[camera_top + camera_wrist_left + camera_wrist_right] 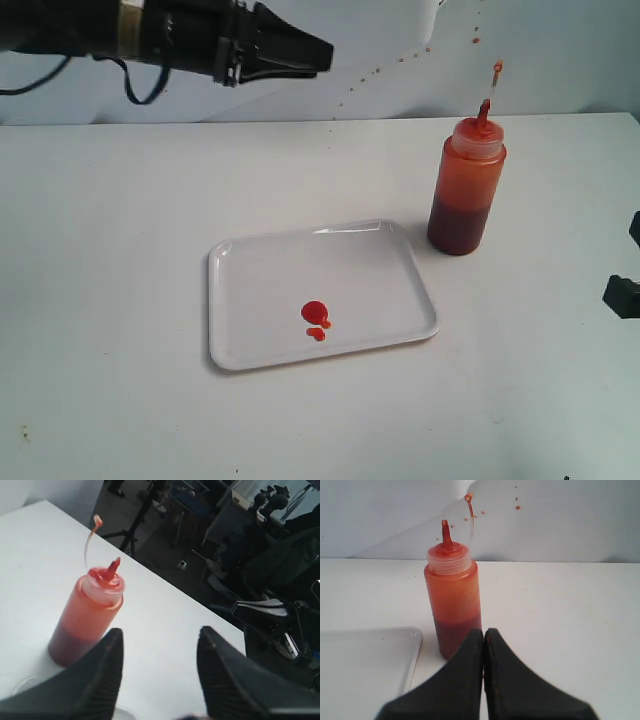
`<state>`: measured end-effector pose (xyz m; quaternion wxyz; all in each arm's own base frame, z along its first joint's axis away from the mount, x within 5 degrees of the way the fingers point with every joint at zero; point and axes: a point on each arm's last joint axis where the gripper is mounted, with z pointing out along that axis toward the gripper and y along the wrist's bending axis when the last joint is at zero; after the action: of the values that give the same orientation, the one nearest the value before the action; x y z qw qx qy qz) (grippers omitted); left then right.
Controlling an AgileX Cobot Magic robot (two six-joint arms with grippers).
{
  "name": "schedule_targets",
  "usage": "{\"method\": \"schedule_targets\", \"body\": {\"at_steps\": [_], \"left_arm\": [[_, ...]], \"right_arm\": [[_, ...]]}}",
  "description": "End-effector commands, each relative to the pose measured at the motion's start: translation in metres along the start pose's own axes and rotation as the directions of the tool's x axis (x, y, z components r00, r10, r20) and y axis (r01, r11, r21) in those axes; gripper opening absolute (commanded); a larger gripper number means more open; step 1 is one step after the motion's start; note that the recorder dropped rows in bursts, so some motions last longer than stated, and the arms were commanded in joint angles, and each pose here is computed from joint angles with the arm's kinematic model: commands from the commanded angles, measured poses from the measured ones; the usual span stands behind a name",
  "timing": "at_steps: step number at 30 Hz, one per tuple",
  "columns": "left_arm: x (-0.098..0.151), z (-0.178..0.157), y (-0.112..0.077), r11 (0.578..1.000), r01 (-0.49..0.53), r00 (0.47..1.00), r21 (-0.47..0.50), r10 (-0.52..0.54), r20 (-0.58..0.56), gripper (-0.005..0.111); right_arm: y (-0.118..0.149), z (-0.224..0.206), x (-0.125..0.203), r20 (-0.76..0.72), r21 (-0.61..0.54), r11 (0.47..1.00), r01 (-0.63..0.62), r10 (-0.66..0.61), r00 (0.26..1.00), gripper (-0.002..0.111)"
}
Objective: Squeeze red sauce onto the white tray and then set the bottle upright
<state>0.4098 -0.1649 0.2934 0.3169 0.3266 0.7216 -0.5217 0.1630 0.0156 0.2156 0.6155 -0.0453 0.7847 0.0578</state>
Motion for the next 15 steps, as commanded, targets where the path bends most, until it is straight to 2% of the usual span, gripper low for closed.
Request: {"method": "schedule_targets", "body": {"at_steps": [1,6,15], "left_arm": [[-0.017,-0.041,-0.033,0.996,-0.076,0.995,-0.041,0.078,0.062,0.025],[-0.02,-0.076,-0.066,0.99,-0.106,0.988,-0.095,0.116,0.105,0.001],[-0.013,-0.122,-0.135,0.965,-0.185,0.963,-0.184,0.216,0.163,0.0]], "right_arm": [[0.0,-0.001,0.002,0.0,0.002,1.0,-0.013,0.013,1.0,0.0],[0.0,-0.001,0.0,0.02,-0.005,0.999,-0.042,0.042,0.999,0.0],[0.002,-0.001,-0.003,0.058,-0.02,0.998,-0.062,0.063,0.996,0.0]]}}
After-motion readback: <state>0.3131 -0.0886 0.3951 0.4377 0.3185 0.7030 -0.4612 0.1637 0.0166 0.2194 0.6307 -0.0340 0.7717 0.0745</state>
